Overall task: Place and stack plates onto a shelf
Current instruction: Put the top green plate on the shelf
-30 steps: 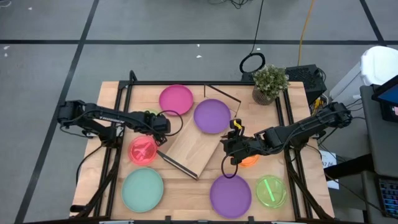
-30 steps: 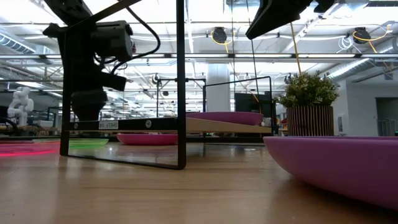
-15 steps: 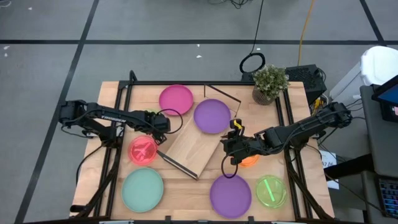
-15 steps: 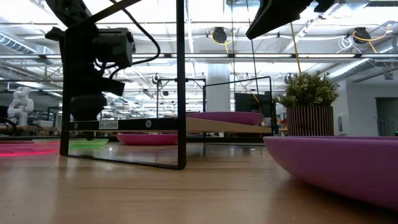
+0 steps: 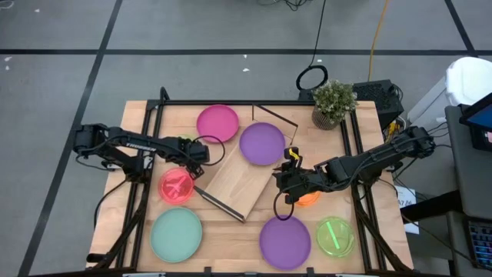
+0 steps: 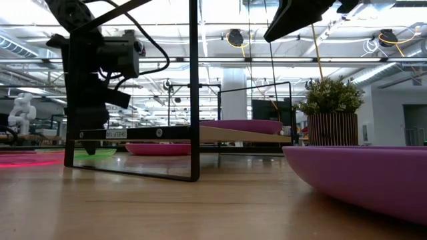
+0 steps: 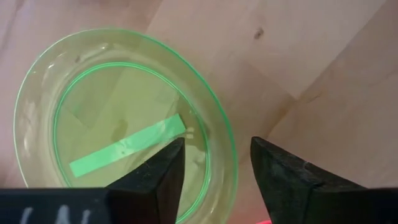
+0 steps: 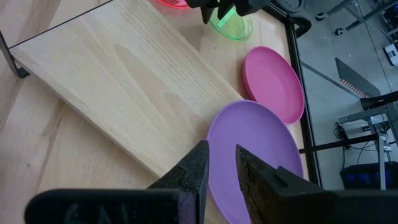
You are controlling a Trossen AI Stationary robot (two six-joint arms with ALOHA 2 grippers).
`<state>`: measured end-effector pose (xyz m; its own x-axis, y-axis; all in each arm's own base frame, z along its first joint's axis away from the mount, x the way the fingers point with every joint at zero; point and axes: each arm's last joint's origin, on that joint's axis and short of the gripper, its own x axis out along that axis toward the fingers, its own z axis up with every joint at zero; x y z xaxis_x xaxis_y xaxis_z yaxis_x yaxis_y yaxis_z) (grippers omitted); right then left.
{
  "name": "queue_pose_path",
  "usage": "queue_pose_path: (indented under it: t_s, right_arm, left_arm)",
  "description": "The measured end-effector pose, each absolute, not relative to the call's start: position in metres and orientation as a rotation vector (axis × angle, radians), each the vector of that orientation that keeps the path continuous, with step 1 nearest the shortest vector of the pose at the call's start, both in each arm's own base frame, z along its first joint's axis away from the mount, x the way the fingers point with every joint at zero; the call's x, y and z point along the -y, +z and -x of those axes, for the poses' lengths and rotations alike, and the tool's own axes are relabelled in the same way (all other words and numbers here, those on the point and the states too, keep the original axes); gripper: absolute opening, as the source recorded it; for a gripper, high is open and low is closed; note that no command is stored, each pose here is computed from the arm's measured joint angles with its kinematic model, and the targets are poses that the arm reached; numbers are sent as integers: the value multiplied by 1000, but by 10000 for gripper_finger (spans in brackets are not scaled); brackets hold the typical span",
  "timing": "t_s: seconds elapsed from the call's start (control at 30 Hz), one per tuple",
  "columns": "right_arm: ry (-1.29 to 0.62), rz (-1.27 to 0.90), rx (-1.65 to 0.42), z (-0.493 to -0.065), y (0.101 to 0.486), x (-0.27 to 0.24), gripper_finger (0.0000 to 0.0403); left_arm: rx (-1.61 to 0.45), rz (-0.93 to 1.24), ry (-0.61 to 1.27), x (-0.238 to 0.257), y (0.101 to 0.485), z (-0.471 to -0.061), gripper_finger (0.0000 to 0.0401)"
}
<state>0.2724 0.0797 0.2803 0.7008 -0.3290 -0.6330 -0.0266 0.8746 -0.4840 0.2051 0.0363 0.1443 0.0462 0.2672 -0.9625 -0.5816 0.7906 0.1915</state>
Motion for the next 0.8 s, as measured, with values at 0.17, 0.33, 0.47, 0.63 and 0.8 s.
queue_pose_path:
  t_s: [0.17,0.33,0.47,0.63,0.8]
  right_arm:
    - [-176,489,-783,-272,280,-80,64]
    - [-176,489,-783,-272,280,-80,64]
    - [-176,489,-783,-272,280,-80,64]
    - [-176,489,-783,-272,280,-80,64]
    - [-176,489,-783,-272,280,-80,64]
  left_arm:
    - [-1387,274,655,-39,144,-205,142]
    - [-1397,265,625,-38,144,-205,119]
    - [-1397,266,625,-38,144,-205,116]
    - [-1398,265,624,-38,144,-205,115]
    - [-1388,253,609,-38,144,-206,115]
